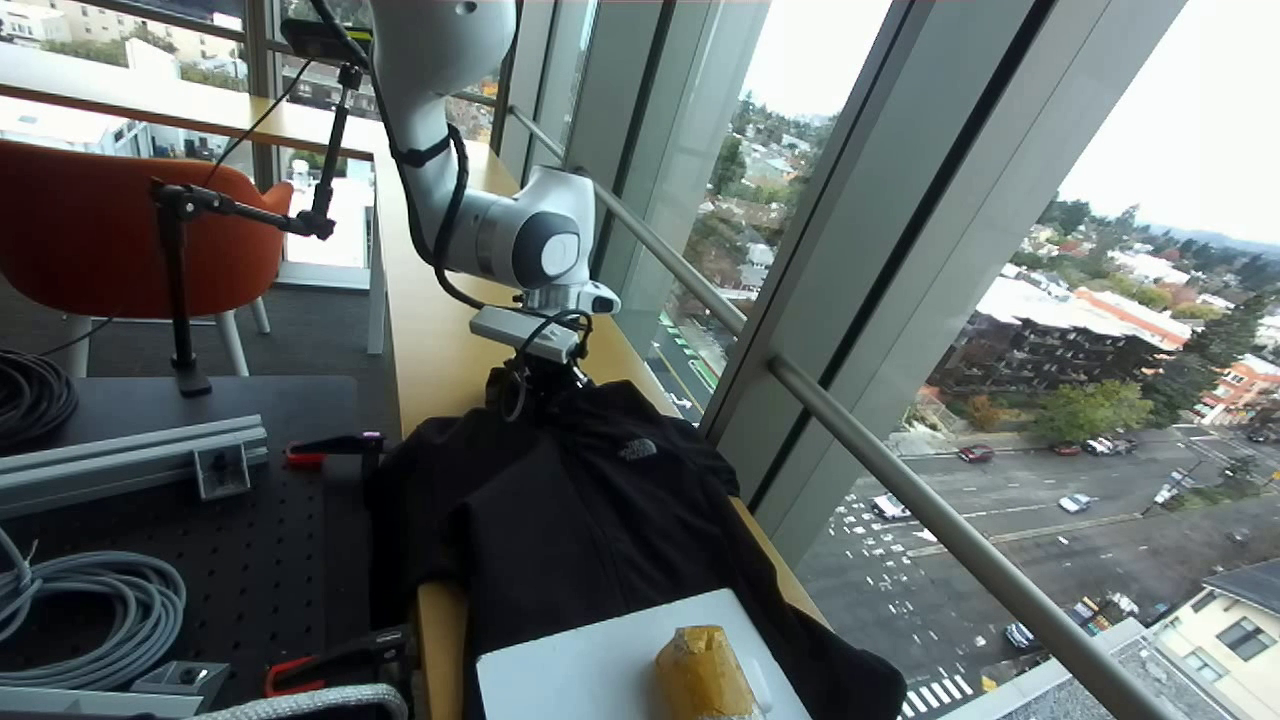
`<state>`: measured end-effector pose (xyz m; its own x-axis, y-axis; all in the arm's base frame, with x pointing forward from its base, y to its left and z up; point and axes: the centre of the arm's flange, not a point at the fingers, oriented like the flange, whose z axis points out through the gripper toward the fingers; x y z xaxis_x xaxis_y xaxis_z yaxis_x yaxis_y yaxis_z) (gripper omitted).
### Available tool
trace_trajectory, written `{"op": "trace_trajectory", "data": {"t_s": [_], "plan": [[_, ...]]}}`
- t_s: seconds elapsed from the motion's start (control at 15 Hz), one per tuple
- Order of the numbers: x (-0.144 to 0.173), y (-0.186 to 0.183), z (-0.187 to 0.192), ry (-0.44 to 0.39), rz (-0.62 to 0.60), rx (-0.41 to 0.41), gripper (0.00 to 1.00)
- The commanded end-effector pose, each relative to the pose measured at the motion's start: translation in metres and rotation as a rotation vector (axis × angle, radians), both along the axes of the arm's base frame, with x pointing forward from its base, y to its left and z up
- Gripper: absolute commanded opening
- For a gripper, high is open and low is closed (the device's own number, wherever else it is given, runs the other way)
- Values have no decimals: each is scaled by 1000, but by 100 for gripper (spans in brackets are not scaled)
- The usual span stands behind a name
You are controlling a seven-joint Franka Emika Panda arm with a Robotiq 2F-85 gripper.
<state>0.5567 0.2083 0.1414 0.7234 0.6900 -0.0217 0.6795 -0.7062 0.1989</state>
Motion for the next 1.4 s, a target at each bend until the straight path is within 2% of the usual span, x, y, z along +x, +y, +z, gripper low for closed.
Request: {"op": "trace_trajectory", "data": {"t_s": [0.0,1.33], "plan": [[4,17,-1,-26,23,-17,1],[-6,50,19,-54,96,-35,1]]}}
